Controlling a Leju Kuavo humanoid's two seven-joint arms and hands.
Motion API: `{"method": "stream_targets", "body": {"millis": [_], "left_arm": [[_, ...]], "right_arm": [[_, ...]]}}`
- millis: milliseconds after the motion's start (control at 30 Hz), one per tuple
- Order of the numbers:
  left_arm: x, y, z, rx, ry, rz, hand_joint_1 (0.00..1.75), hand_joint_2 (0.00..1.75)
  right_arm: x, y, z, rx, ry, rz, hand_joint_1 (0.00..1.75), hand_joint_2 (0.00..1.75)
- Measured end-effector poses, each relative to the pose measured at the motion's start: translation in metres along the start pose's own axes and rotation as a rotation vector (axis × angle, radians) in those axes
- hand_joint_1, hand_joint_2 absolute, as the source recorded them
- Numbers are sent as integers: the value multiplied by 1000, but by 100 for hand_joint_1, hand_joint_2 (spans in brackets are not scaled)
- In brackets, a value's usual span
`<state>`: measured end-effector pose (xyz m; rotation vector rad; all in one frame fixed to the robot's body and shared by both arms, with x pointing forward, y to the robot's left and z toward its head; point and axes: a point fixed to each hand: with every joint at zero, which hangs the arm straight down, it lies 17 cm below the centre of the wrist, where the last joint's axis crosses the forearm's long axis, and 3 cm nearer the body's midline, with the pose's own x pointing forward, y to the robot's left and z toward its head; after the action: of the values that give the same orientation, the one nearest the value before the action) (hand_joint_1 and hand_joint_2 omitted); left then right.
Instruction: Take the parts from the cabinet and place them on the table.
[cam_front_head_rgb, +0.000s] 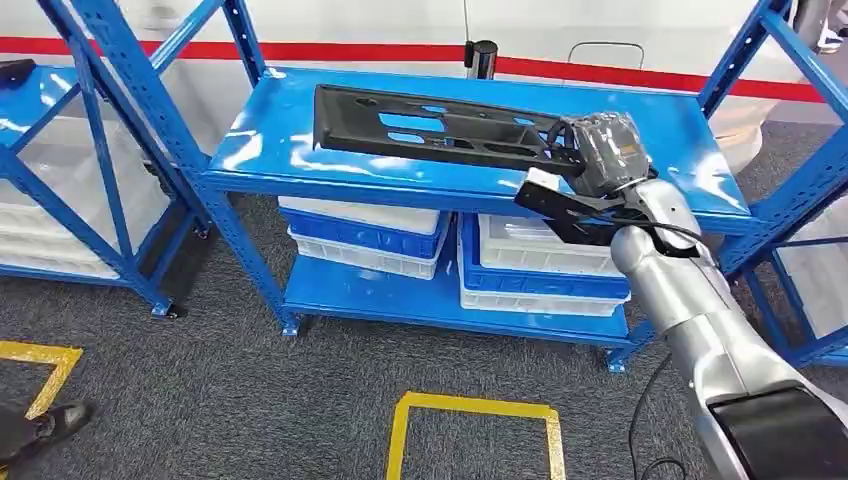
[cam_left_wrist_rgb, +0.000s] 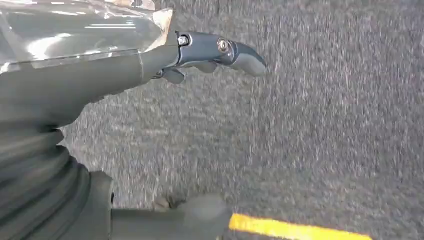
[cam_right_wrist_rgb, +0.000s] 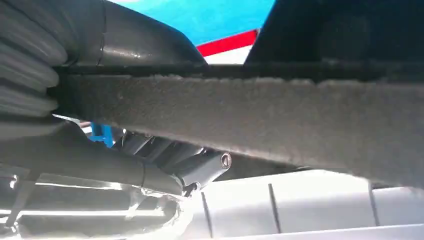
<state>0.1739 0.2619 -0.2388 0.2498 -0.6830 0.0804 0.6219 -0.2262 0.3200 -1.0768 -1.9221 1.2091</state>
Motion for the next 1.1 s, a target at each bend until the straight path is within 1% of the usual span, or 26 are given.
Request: {"method": "stream_targets", "body": {"millis": [167, 367, 733, 867, 1100], "left_arm": [[0, 1, 0, 1, 0, 0, 0, 175], [2, -1, -1, -8, -4, 0, 0, 175], [2, 0, -1, -10, -4, -8, 0, 175], [7, -1, -3, -12, -13, -10, 0, 175], [6, -3, -3, -22, -4, -8, 0, 175]], "right_arm": [[-2, 5, 4, 6, 9, -8, 171, 175], [0, -2, 1, -11, 6, -8, 171, 175], [0, -1, 2, -11, 4, 1, 171, 175], [-3, -12, -1, -33, 8, 9, 171, 175], [-14, -3, 10, -15, 30, 22, 171, 175]]}}
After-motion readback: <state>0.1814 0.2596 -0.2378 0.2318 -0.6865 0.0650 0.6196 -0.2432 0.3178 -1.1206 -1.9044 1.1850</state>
